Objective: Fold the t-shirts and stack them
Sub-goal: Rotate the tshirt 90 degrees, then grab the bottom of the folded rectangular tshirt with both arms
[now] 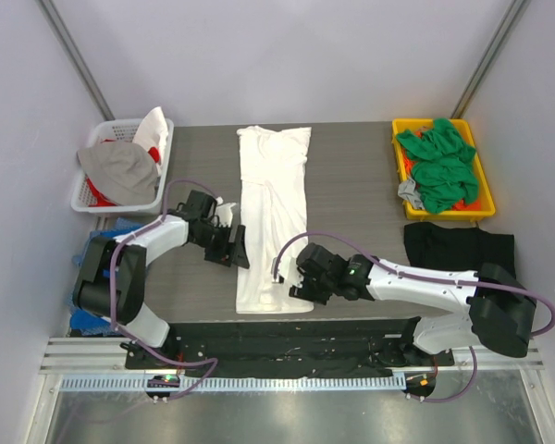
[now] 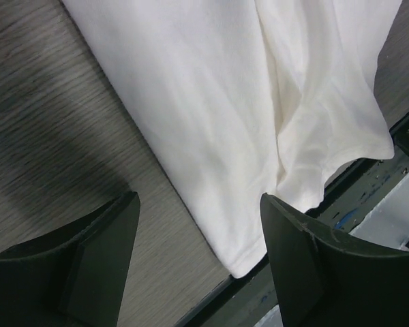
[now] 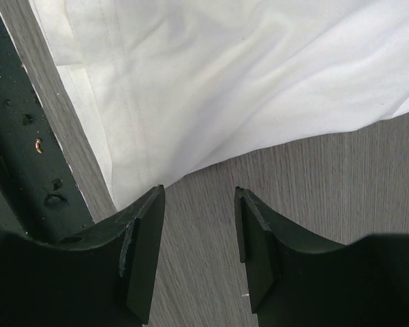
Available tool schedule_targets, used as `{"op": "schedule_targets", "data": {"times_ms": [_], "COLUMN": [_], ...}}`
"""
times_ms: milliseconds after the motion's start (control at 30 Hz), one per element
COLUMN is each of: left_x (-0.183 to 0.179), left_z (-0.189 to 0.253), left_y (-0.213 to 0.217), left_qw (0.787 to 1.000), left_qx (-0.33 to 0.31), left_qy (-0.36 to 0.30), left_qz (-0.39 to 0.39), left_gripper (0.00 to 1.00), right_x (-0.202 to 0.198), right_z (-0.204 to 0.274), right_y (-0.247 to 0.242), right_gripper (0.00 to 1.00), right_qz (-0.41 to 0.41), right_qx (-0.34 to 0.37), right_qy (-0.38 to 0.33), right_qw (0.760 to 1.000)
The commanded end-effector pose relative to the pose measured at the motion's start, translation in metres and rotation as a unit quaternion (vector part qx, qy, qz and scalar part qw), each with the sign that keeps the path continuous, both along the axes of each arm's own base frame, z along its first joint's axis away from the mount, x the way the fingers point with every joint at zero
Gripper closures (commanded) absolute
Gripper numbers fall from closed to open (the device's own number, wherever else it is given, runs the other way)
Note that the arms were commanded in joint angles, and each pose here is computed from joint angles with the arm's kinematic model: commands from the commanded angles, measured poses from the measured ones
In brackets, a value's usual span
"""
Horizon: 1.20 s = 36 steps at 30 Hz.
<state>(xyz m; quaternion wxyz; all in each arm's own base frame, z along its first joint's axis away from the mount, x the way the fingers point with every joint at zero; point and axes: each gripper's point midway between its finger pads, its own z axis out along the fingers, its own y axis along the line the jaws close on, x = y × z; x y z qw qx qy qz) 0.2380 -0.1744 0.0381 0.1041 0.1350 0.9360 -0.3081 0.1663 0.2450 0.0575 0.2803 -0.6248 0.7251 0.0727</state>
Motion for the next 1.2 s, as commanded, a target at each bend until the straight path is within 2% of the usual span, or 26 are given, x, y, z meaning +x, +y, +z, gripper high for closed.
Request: {"op": "schedule_targets", "data": {"times_ms": [0, 100, 133, 167, 200, 233, 300, 333, 467, 533, 567, 700, 867, 1100, 1167], "left_x": [0.012, 0.013, 0.015, 0.004, 0.014, 0.018, 0.013, 0.009, -0.048, -0.062, -0.077, -0.101, -0.103, -0.098, -0.104], "left_z": [0.021, 0.038, 0.042, 0.042, 0.058, 0.060, 0.076, 0.076, 0.047, 0.037, 0.028, 0.021, 0.017, 0.014, 0.011], "left_y": [0.002, 0.002, 0.004, 0.010, 0.011, 0.019, 0.038, 0.044, 0.061, 0.060, 0.059, 0.051, 0.037, 0.007, 0.000], "left_qw": [0.998, 0.995, 0.991, 0.990, 0.985, 0.971, 0.959, 0.945, 0.915, 0.906, 0.898, 0.864, 0.864, 0.876, 0.871], "left_qx": [-0.004, -0.004, 0.003, 0.014, 0.029, 0.049, 0.088, 0.098, 0.117, 0.120, 0.116, 0.101, 0.085, 0.064, 0.056], "left_qy": [-0.054, -0.080, -0.104, -0.085, -0.107, -0.134, -0.135, -0.155, -0.152, -0.160, -0.159, -0.196, -0.192, -0.190, -0.180], "left_qz": [-0.024, -0.052, -0.088, -0.110, -0.131, -0.192, -0.232, -0.272, -0.355, -0.373, -0.393, -0.453, -0.458, -0.439, -0.454], "left_gripper": [0.23, 0.22, 0.22, 0.22, 0.23, 0.22, 0.23, 0.23, 0.22, 0.22, 0.21, 0.20, 0.20, 0.20, 0.20], "right_x": [-0.003, -0.003, -0.002, 0.000, 0.000, 0.002, 0.002, 0.003, 0.006, 0.006, 0.007, 0.007, 0.007, 0.007, 0.007], "right_z": [0.015, 0.019, 0.018, 0.020, 0.021, 0.020, 0.020, 0.020, 0.017, 0.015, 0.015, 0.009, 0.003, 0.005, 0.007], "right_y": [0.017, 0.019, 0.017, 0.016, 0.015, 0.014, 0.014, 0.014, 0.014, 0.013, 0.012, 0.011, 0.010, 0.011, 0.011], "right_gripper": [0.47, 0.47, 0.47, 0.47, 0.47, 0.47, 0.47, 0.47, 0.47, 0.47, 0.47, 0.47, 0.48, 0.48, 0.48], "right_qz": [0.019, 0.021, 0.018, 0.016, 0.016, 0.013, 0.013, 0.011, 0.009, 0.010, 0.007, 0.007, 0.006, 0.005, 0.006], "right_qx": [0.034, 0.039, 0.036, 0.038, 0.039, 0.036, 0.036, 0.035, 0.029, 0.027, 0.024, 0.015, 0.004, 0.008, 0.011], "right_qy": [-0.007, -0.014, -0.019, -0.023, -0.027, -0.031, -0.033, -0.033, -0.038, -0.038, -0.041, -0.034, -0.030, -0.032, -0.035], "right_qw": [0.999, 0.999, 0.999, 0.999, 0.999, 0.999, 0.999, 0.999, 0.999, 0.999, 0.999, 0.999, 1.000, 0.999, 0.999]}}
